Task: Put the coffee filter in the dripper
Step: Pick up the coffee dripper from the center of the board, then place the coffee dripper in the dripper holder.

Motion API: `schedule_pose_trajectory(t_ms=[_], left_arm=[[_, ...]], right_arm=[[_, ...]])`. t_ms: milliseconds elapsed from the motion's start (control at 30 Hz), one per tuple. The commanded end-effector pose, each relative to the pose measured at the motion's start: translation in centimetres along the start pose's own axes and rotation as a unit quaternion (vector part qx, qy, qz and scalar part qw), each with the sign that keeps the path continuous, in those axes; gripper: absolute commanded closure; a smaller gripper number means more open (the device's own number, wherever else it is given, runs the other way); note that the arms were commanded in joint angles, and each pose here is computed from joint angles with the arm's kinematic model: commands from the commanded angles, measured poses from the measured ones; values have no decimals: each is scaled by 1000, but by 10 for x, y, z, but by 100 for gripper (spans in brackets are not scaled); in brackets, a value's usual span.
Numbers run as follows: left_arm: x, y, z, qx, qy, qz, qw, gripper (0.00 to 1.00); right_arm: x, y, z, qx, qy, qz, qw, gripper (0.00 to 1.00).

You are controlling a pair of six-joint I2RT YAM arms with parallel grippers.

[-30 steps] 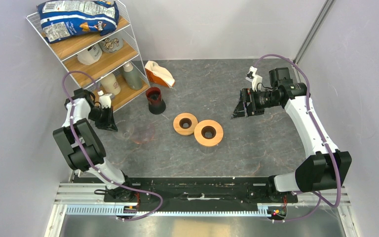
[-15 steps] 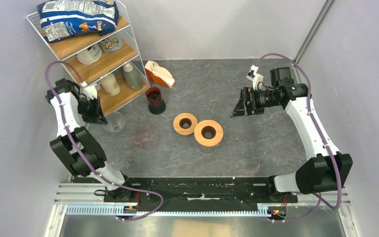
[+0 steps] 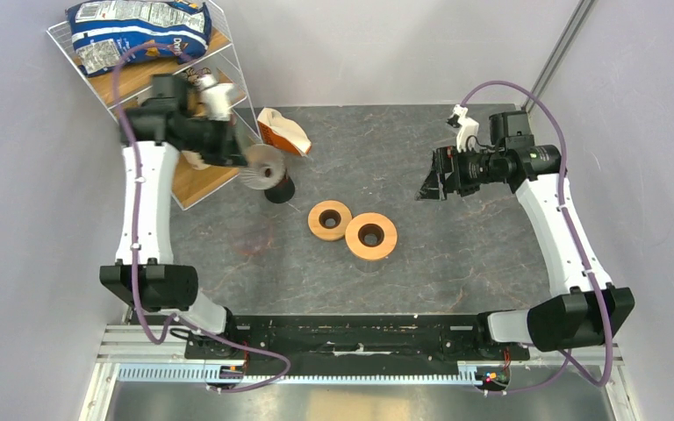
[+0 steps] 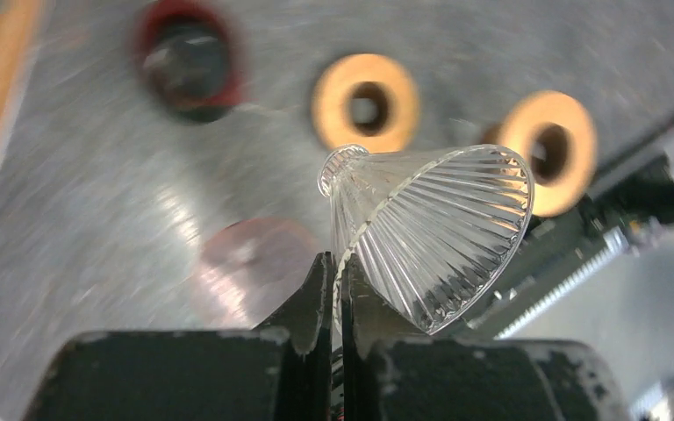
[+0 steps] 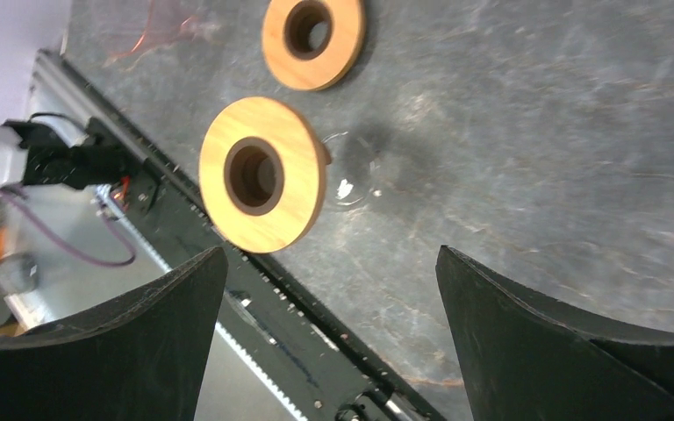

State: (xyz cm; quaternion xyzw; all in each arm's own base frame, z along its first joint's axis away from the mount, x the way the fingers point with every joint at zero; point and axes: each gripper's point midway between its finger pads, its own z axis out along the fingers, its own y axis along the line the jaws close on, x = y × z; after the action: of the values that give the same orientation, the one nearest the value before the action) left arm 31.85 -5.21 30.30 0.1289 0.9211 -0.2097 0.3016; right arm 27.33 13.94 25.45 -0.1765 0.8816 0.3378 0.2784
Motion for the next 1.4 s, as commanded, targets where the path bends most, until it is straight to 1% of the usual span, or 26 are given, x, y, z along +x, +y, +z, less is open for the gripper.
schedule_pose_trajectory(t_ms=[0, 67, 167, 233, 300, 400, 600, 967, 1367], left_arm=[[-8, -124, 10, 136, 13, 48, 989, 98], [0, -165, 21, 171, 40, 83, 981, 98], [17, -207, 36, 201, 69, 117, 970, 98], [34, -230, 49, 210, 99, 144, 962, 98], [45, -243, 62, 220, 123, 153, 956, 98], [50, -248, 80, 226, 140, 159, 951, 98], [60, -245, 106, 209, 165, 168, 949, 98], [75, -245, 131, 204, 200, 159, 945, 98], [80, -238, 148, 188, 216, 158, 945, 98]], right_arm=[[-28, -7, -33, 88, -56, -46, 993, 3], [-31, -10, -43, 116, -75, -57, 989, 3], [-28, -3, -52, 119, -89, -59, 987, 3], [-21, 8, -53, 97, -87, -56, 990, 3], [-12, 16, -49, 68, -73, -47, 994, 3], [-2, 18, -45, 58, -60, -34, 996, 3], [7, 16, -43, 58, -50, -32, 997, 3], [10, 11, -38, 60, -45, -24, 997, 3], [14, 12, -38, 59, -45, -24, 997, 3]])
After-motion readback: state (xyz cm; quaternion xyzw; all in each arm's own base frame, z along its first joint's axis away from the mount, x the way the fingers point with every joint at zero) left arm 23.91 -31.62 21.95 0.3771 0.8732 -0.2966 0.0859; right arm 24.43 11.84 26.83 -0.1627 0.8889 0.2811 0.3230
